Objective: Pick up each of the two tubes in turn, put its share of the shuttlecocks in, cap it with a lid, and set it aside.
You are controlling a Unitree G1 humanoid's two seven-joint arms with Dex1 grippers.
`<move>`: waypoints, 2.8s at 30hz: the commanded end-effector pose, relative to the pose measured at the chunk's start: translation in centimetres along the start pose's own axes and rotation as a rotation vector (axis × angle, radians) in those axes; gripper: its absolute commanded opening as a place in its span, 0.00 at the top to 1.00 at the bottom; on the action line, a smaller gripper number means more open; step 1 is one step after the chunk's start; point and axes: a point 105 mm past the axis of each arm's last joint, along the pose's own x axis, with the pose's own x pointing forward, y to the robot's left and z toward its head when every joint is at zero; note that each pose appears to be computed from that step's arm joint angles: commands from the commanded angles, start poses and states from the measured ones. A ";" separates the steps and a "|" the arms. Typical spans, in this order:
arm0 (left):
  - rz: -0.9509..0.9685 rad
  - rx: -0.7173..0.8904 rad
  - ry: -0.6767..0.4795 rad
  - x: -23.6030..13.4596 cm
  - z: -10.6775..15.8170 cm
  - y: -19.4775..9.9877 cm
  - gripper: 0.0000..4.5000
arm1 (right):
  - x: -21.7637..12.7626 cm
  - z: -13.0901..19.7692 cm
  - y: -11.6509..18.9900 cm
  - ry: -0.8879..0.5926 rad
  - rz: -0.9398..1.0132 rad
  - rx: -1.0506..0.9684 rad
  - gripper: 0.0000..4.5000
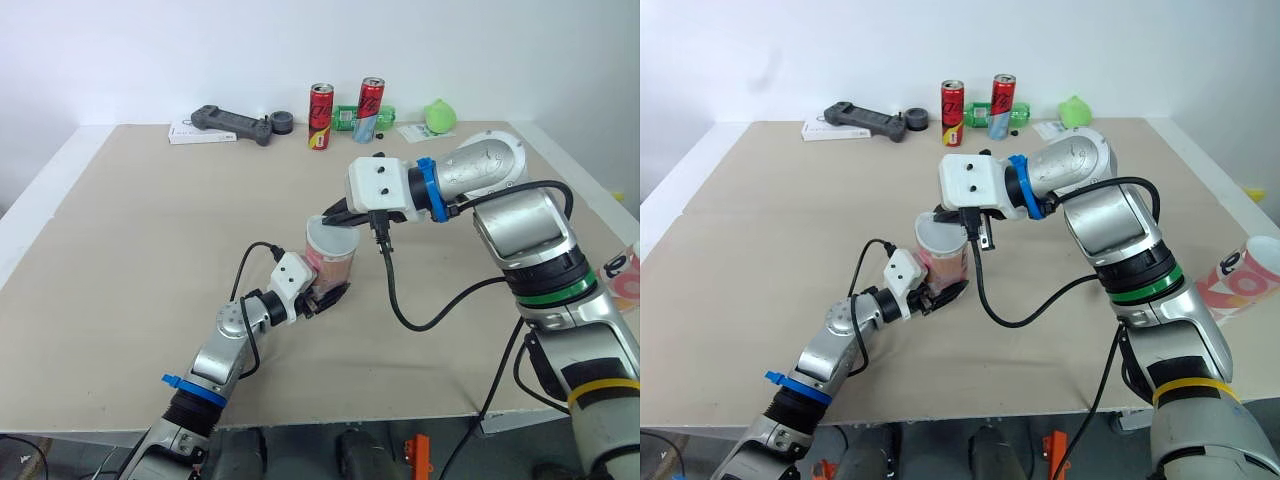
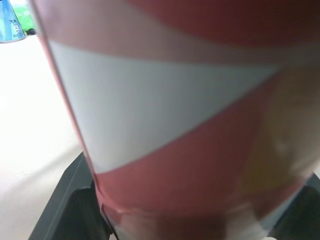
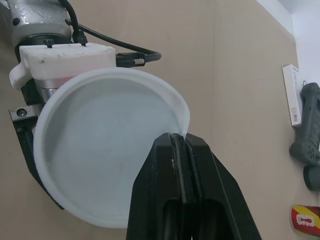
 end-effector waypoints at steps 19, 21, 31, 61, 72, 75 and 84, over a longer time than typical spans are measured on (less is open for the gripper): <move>0.020 -0.012 0.063 -0.1 -1.5 0.5 0.34 | 2.3 -1.5 1.7 0.024 0.094 0.030 0.00; 0.020 -0.013 0.063 -0.1 -1.6 0.5 0.34 | 2.3 -1.5 1.5 0.014 0.079 0.035 0.00; 0.013 -0.014 0.063 -0.2 -1.5 0.4 0.34 | -2.6 2.2 -1.8 -0.259 -0.015 0.196 0.59; -0.016 -0.086 0.014 -0.5 -0.7 0.1 0.34 | -3.7 0.1 0.3 -0.478 -0.094 0.518 0.99; -0.160 -0.057 0.035 -3.5 0.8 0.8 0.00 | -2.2 -5.0 8.1 -0.395 -0.256 0.769 0.07; -0.175 -0.046 0.066 -5.6 1.1 1.5 0.00 | -0.4 -6.2 9.5 -0.396 -0.344 0.769 0.01; -0.114 -0.055 0.115 -10.7 2.5 3.1 0.00 | 5.0 -5.8 10.2 -0.467 -0.391 0.754 0.01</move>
